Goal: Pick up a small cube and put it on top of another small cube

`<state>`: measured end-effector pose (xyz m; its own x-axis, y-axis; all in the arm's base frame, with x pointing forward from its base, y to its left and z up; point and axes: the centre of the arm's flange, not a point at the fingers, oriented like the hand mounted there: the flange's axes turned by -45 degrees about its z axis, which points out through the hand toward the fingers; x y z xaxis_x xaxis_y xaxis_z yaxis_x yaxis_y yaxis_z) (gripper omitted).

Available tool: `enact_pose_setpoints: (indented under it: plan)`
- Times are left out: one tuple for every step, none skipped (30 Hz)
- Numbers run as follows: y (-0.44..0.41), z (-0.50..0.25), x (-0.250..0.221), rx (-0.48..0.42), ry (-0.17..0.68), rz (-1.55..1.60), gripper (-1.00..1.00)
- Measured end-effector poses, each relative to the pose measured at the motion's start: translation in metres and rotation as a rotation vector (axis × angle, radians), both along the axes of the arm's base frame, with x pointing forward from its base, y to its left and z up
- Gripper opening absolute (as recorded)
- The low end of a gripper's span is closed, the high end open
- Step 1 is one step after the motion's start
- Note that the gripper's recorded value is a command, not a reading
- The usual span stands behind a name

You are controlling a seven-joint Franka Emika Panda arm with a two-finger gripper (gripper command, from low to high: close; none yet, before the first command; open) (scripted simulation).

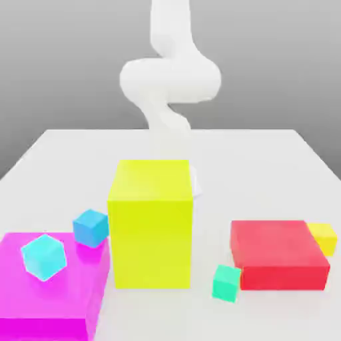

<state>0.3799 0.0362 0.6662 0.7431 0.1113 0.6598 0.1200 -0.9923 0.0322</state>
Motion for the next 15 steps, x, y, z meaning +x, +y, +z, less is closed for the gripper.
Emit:
enact_pose_setpoints:
  plan:
    - [0.017, -0.020, 0.012, -0.021, 0.032, 0.057, 0.00]
    - [0.034, -0.040, 0.021, -0.041, 0.061, 0.112, 0.00]
    - [0.051, -0.060, 0.029, -0.062, 0.090, 0.167, 0.00]
    - [0.069, -0.080, 0.035, -0.083, 0.118, 0.221, 0.00]
    - [0.086, -0.100, 0.039, -0.104, 0.145, 0.276, 0.00]
    - [0.104, -0.121, 0.042, -0.125, 0.172, 0.331, 0.00]
    - [0.122, -0.141, 0.043, -0.147, 0.197, 0.386, 0.00]
    - [0.139, -0.162, 0.042, -0.169, 0.223, 0.441, 0.00]
    - [0.156, -0.183, 0.040, -0.191, 0.248, 0.497, 0.00]
    - [0.173, -0.204, 0.036, -0.214, 0.273, 0.553, 0.00]
    - [0.189, -0.225, 0.030, -0.237, 0.296, 0.609, 0.00]
    - [0.205, -0.246, 0.023, -0.260, 0.320, 0.666, 0.00]
    - [0.220, -0.267, 0.015, -0.284, 0.343, 0.723, 0.00]
    - [0.234, -0.288, 0.005, -0.308, 0.366, 0.780, 0.00]
    - [0.247, -0.309, -0.006, -0.333, 0.389, 0.836, 0.00]
